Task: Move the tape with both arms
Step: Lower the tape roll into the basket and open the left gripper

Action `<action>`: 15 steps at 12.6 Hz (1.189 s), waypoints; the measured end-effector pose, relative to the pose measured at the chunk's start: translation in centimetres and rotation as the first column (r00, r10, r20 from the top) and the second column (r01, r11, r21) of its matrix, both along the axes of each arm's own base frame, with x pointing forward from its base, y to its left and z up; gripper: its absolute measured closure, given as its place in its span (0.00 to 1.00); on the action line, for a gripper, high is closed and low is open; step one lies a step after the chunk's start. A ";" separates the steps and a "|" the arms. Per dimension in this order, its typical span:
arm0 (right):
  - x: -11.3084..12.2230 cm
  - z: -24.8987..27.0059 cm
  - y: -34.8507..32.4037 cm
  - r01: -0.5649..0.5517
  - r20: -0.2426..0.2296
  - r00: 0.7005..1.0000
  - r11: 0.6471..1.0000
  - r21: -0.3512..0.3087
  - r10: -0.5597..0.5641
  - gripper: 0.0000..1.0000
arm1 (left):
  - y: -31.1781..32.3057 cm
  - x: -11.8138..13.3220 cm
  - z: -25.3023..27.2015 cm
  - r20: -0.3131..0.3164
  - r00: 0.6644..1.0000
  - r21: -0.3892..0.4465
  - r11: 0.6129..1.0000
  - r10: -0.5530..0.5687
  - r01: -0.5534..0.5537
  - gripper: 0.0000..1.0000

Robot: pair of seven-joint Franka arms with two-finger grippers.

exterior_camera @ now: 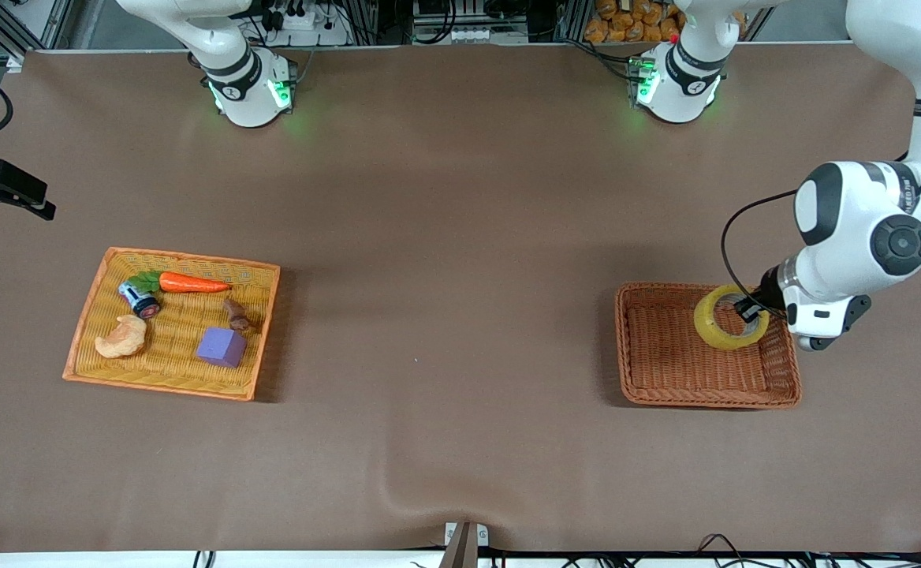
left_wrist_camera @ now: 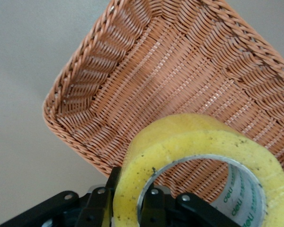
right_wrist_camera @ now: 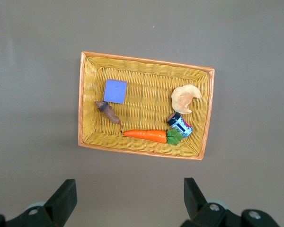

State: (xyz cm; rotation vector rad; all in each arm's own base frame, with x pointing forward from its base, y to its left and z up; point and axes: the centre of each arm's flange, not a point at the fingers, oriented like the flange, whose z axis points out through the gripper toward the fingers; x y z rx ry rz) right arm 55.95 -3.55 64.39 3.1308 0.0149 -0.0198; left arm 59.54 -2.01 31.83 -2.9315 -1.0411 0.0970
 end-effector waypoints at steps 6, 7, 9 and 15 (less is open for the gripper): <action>0.0 0.0 -0.1 0.002 0.000 1.000 1.000 0.000 -0.002 0.00 | -0.8 0.5 -3.2 0.113 0.994 -0.009 1.000 0.000 0.001 0.78; 0.0 0.0 -0.1 0.002 -0.001 1.000 1.000 0.000 -0.002 0.00 | -1.3 0.5 -4.4 0.108 0.994 0.000 1.000 -0.023 0.023 0.78; 0.1 -0.1 -0.1 0.002 -0.001 1.000 1.000 0.000 -0.002 0.00 | -2.0 0.7 -6.5 0.092 0.994 0.011 0.999 -0.053 0.053 0.78; 0.1 -0.1 -0.1 0.002 -0.002 1.000 1.000 0.000 -0.002 0.00 | -1.6 1.5 -8.9 0.069 0.996 0.015 0.998 -0.062 0.062 0.78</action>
